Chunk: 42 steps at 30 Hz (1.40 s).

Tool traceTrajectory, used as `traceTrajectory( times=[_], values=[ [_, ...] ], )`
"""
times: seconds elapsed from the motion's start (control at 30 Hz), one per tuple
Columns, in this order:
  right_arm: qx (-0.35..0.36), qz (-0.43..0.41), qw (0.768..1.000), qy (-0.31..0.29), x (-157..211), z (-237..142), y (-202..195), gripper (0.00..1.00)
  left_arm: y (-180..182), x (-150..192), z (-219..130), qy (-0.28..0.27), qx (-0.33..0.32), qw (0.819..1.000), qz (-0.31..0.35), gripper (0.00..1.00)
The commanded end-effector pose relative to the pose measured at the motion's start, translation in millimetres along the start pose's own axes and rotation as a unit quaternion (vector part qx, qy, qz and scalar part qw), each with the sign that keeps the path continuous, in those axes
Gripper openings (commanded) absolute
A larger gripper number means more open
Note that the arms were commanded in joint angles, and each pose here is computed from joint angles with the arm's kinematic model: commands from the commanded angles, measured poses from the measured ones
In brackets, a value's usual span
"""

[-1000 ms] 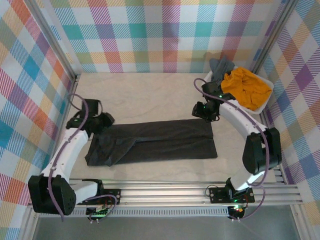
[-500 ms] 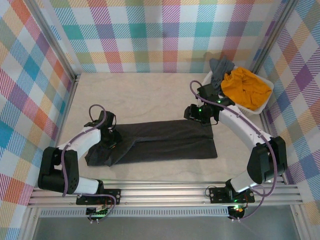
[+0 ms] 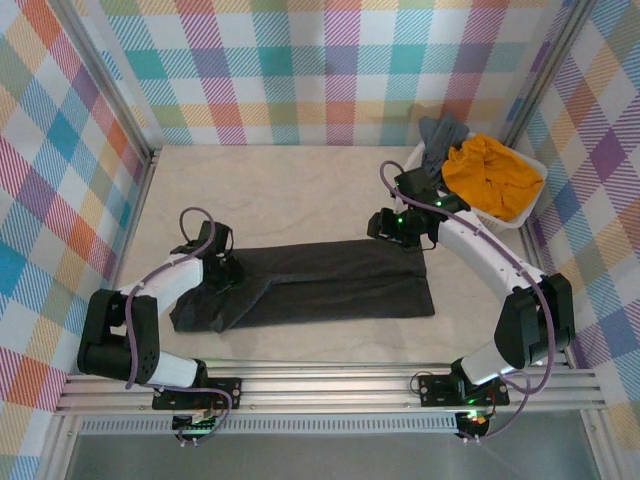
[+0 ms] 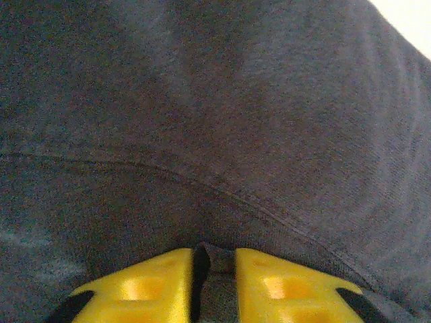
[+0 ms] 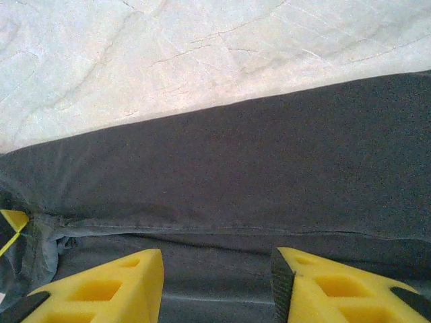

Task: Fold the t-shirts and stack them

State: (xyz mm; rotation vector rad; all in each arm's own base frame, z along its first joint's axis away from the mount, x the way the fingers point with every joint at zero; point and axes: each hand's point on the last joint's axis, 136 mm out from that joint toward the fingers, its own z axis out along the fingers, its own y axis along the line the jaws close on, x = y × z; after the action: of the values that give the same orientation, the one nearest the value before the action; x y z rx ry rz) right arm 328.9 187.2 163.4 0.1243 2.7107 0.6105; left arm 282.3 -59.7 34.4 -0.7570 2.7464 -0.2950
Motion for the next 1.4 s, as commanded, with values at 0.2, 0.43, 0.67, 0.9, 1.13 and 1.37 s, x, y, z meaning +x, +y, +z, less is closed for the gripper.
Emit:
traceTrajectory(
  times=[0.2,0.43,0.67,0.9,1.13,1.37],
  values=[
    [-0.008,0.005,1.000,0.007,4,1,3,0.47,-7,8,-41,-0.028,0.040,0.999,-0.002,0.00],
    [-0.009,0.005,1.000,0.004,3,-2,4,0.47,-15,38,-60,0.008,0.078,0.997,0.022,0.00],
    [-0.008,0.007,1.000,0.005,3,-3,4,0.47,-32,83,-70,0.056,0.112,0.989,0.081,0.00],
    [-0.009,0.010,1.000,0.005,3,-5,5,0.47,-47,120,-50,0.086,0.133,0.982,0.098,0.00],
    [-0.007,0.011,1.000,0.005,4,-5,4,0.47,-42,134,-35,0.092,0.085,0.982,0.138,0.00],
    [-0.004,0.013,1.000,0.010,5,0,2,0.47,-49,147,-44,0.104,0.113,0.973,0.169,0.32]
  ],
)
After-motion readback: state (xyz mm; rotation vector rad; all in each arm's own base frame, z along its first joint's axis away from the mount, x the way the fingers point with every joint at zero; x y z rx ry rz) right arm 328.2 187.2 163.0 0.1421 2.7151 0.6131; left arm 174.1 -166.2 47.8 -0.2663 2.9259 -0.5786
